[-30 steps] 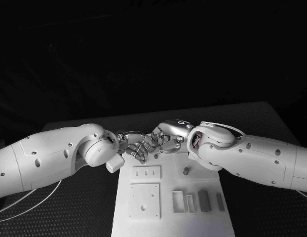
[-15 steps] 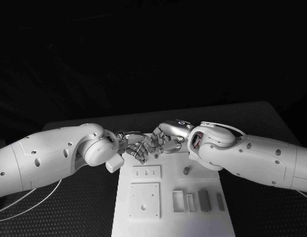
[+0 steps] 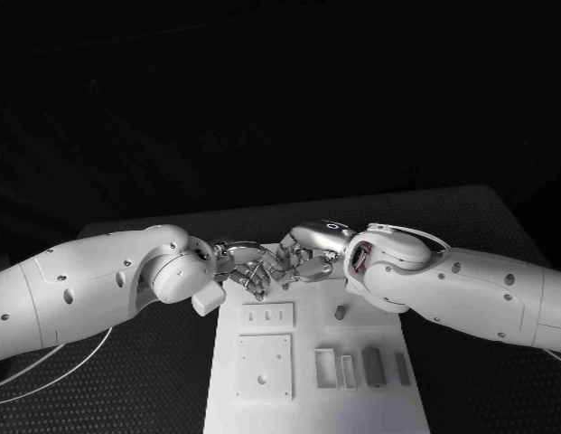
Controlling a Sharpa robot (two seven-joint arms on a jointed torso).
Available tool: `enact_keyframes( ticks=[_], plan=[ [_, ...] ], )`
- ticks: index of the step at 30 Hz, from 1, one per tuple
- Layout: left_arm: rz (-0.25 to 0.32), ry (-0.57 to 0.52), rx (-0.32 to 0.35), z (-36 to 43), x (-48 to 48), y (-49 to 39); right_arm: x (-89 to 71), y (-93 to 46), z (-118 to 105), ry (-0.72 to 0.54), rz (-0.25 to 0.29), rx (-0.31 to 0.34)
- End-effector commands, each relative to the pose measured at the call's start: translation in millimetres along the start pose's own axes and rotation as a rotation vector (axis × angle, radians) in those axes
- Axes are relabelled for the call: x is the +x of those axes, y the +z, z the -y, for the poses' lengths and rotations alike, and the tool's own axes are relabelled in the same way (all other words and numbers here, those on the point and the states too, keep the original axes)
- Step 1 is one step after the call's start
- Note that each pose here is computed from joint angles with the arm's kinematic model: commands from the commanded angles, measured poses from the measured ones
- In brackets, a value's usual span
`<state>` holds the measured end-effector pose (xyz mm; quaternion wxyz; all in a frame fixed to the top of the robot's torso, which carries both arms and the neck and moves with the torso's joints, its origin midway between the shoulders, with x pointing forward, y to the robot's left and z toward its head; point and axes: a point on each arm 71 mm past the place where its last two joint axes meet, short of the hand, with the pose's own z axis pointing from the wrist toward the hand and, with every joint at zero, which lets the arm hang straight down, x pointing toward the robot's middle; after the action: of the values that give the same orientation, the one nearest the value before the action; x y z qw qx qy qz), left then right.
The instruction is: Assemble the parts on the task board
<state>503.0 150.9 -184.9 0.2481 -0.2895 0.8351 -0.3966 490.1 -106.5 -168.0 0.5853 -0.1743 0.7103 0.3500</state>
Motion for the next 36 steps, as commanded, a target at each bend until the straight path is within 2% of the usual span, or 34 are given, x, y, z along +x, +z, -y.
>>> enact_keyframes(
  ticks=[1, 17, 28, 33, 36],
  plan=[
    [-0.025, 0.024, 0.042, 6.1, 0.9, -1.8, 6.8, -3.3, 7.5, -0.009, -0.049, 0.028],
    [-0.003, 0.090, 0.027, 1.1, -5.1, -4.2, 7.3, -8.7, 18.9, -0.008, -0.058, 0.054],
    [-0.005, 0.101, 0.027, 1.3, -4.1, -3.8, 8.8, -8.9, 19.3, -0.001, -0.057, 0.056],
    [0.042, 0.176, 0.027, 0.3, -5.9, -4.1, 6.8, -11.5, 26.6, -0.004, -0.042, 0.078],
    [0.066, 0.241, 0.022, -3.4, -4.7, -3.8, 5.1, -13.7, 31.6, -0.006, -0.029, 0.091]
  ],
)
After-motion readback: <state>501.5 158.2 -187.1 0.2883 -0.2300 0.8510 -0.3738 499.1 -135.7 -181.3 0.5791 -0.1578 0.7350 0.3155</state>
